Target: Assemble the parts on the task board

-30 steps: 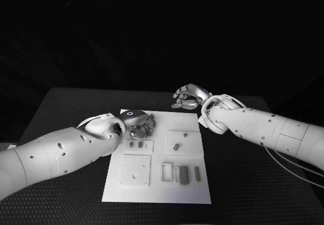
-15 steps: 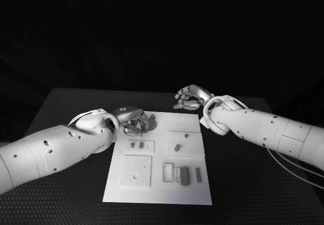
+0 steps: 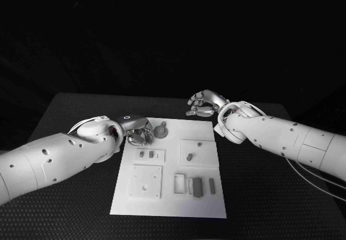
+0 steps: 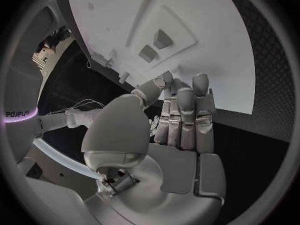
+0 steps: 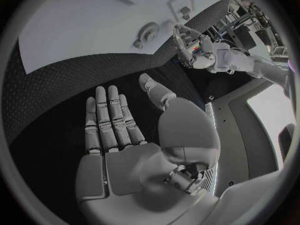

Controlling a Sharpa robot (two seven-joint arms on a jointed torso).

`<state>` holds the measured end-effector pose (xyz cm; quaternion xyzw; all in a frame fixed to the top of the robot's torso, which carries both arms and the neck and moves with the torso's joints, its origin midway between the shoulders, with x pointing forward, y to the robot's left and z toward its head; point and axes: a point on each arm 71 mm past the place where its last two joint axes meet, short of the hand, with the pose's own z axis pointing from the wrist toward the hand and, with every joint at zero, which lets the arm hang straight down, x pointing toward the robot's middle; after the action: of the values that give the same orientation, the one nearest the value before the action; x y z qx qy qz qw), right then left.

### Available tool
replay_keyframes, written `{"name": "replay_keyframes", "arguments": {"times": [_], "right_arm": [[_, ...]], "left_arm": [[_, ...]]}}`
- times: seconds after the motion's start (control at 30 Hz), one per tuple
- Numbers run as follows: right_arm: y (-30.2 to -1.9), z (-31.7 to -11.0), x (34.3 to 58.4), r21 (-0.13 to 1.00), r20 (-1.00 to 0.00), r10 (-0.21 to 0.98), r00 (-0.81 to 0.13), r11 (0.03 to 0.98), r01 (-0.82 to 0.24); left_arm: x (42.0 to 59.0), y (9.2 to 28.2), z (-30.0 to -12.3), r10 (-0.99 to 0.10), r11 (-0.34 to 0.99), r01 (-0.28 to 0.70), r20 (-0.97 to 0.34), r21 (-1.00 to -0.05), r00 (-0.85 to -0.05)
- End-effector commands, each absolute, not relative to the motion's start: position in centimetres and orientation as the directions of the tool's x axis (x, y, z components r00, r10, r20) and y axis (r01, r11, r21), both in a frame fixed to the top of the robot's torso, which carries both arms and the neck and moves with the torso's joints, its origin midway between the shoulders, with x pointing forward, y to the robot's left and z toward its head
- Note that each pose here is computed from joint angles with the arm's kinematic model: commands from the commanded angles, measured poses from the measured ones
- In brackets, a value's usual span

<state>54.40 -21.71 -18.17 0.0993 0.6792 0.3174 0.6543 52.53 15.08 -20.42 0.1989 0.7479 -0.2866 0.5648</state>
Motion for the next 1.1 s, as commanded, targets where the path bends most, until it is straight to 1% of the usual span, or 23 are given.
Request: {"name": "replay_keyframes", "arguments": {"times": [0.03, 0.47, 0.8, 1.1], "right_arm": [[-21.60, -18.18, 54.37, 0.559, -0.827, 0.547, -0.132, 0.777, -0.290], [-21.59, -18.18, 54.37, 0.560, -0.827, 0.547, -0.132, 0.776, -0.290], [-21.62, -18.20, 54.38, 0.560, -0.827, 0.547, -0.134, 0.776, -0.289], [-21.60, -18.21, 54.38, 0.561, -0.826, 0.547, -0.135, 0.776, -0.289]], "left_arm": [[52.62, 14.94, -20.60, 0.014, 0.761, 0.624, -0.957, -0.177, -0.288], [53.11, 14.99, -20.99, 0.047, 0.777, 0.611, -0.952, -0.155, -0.301], [53.05, 14.44, -21.01, 0.050, 0.771, 0.618, -0.951, -0.157, -0.304], [52.92, 14.06, -21.24, 0.072, 0.776, 0.612, -0.941, -0.155, -0.331]]}}
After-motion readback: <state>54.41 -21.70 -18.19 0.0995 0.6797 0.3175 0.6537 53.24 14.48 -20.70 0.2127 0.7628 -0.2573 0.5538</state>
